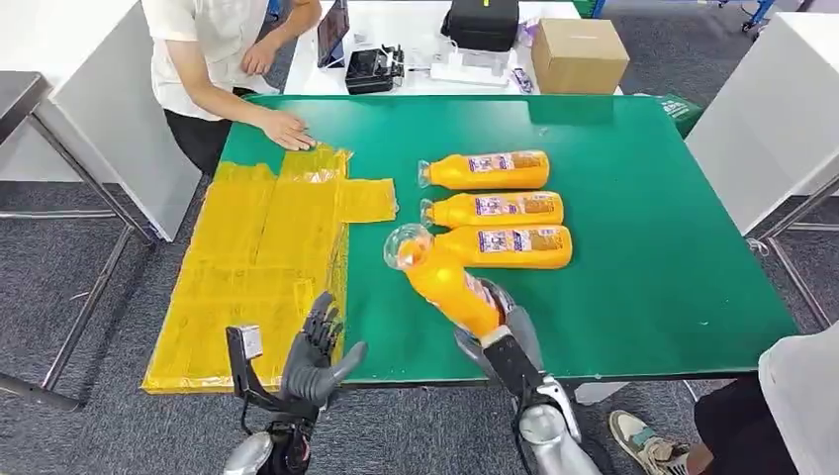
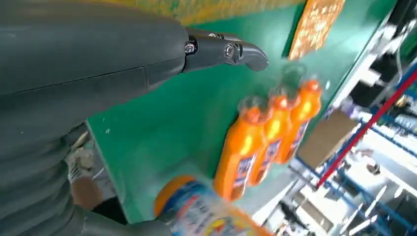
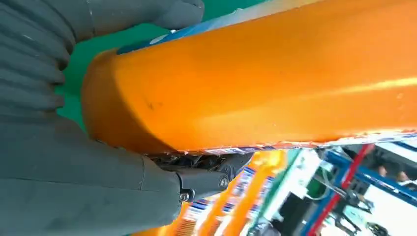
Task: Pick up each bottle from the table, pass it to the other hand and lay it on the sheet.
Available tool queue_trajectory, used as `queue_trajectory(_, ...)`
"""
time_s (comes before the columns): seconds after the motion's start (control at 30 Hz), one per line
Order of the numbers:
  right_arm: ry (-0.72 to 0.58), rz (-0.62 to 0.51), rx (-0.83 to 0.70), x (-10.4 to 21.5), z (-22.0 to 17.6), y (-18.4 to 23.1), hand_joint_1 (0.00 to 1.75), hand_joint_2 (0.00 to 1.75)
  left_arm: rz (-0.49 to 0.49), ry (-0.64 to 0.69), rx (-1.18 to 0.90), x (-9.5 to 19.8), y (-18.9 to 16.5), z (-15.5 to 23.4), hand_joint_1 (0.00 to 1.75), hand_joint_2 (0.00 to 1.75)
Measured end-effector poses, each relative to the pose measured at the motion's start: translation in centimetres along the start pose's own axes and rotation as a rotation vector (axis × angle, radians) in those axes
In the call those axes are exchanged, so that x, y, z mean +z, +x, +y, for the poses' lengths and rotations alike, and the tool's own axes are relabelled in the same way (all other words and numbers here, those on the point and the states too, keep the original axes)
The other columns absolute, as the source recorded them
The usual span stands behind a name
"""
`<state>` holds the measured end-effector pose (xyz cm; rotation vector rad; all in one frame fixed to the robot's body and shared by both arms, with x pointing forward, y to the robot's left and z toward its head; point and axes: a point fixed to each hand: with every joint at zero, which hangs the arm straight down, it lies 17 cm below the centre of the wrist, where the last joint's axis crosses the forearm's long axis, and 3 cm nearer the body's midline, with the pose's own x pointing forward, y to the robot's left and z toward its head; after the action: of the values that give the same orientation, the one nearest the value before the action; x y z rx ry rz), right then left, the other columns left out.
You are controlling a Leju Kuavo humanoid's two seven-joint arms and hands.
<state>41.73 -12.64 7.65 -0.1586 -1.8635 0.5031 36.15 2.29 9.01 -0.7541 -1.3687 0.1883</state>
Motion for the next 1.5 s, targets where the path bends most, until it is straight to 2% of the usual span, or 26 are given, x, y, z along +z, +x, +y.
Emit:
queue_trajectory(0.23,0.002,-0.023,-0.021,-0.5,0.6,1.1,1.75,1.75,0.014,-0.036,-0.015,0.3,-0.4,-0.7,0.00,1.75)
queue_trajectory(0.4,0.167,-0.011,0.007,-1.4,4.7,1.0,1.75,1.75,0.013,-0.174,-0.085,0.6,-0.3,-3.9,0.00,1.75)
queue_trajectory(0.6,0.342,-0.011,0.073,-2.5,10.1,1.7,1.75,1.75,0.045,-0.192,-0.061,0.5,-0.5,-4.5,0.00,1.75)
queue_trajectory(0.77,0.446,-0.008,0.147,-2.2,13.2,1.8,1.75,1.75,0.030,-0.191,-0.057,0.2,0.1,-4.4,0.00,1.75)
queue_trajectory(1.07,0.477,-0.103,0.293,-3.4,14.9,3.9,1.75,1.75,0.000,-0.095,0.001,-0.6,1.2,-2.3,0.00,1.75)
queue_trajectory(1.2,0.525,-0.131,0.294,-2.1,17.1,4.8,1.75,1.75,-0.041,-0.061,0.020,-1.6,2.6,-2.0,0.00,1.75)
queue_trajectory(1.5,0.578,-0.161,0.276,-1.2,18.7,5.7,1.75,1.75,-0.072,-0.029,0.120,-2.0,3.8,-1.3,0.00,1.75)
